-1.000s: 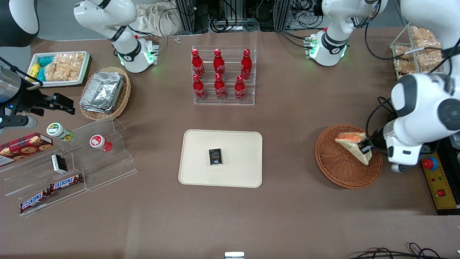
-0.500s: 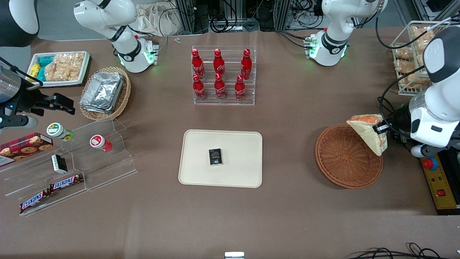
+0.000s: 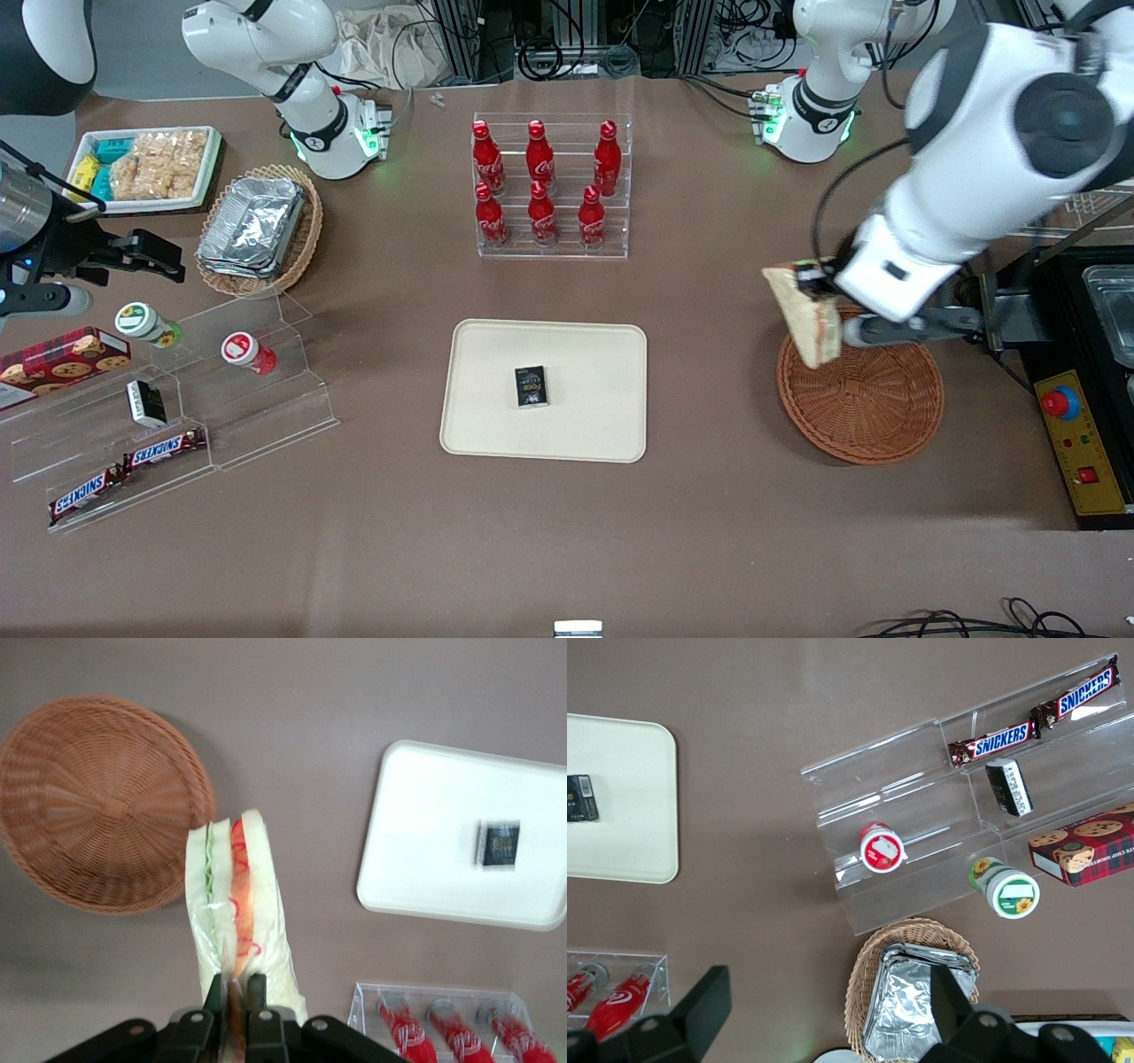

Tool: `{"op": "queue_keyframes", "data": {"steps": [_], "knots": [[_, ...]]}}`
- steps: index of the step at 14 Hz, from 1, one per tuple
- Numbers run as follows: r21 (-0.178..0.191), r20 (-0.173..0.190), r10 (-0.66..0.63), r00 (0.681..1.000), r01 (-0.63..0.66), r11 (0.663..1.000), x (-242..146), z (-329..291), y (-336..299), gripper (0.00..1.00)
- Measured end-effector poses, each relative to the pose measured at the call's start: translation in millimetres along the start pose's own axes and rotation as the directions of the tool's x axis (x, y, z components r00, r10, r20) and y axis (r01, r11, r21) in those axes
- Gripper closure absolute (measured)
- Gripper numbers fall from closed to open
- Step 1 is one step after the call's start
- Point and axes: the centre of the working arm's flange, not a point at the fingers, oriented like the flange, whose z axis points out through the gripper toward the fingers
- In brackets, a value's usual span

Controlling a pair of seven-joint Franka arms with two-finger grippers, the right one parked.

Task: Place sandwich from basket to tray
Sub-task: 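Carry the held sandwich over to the cream tray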

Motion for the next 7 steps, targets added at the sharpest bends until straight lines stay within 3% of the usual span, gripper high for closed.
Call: {"op": "queue_keyframes", "data": {"steps": [4,7], "knots": [[0.032,-0.005,0.154,0.988,-0.154,0.988,-4,59,75,0.88],[0.018,-0.005,0.237,0.971,-0.237,0.971,2,127,124,0.88]]}}
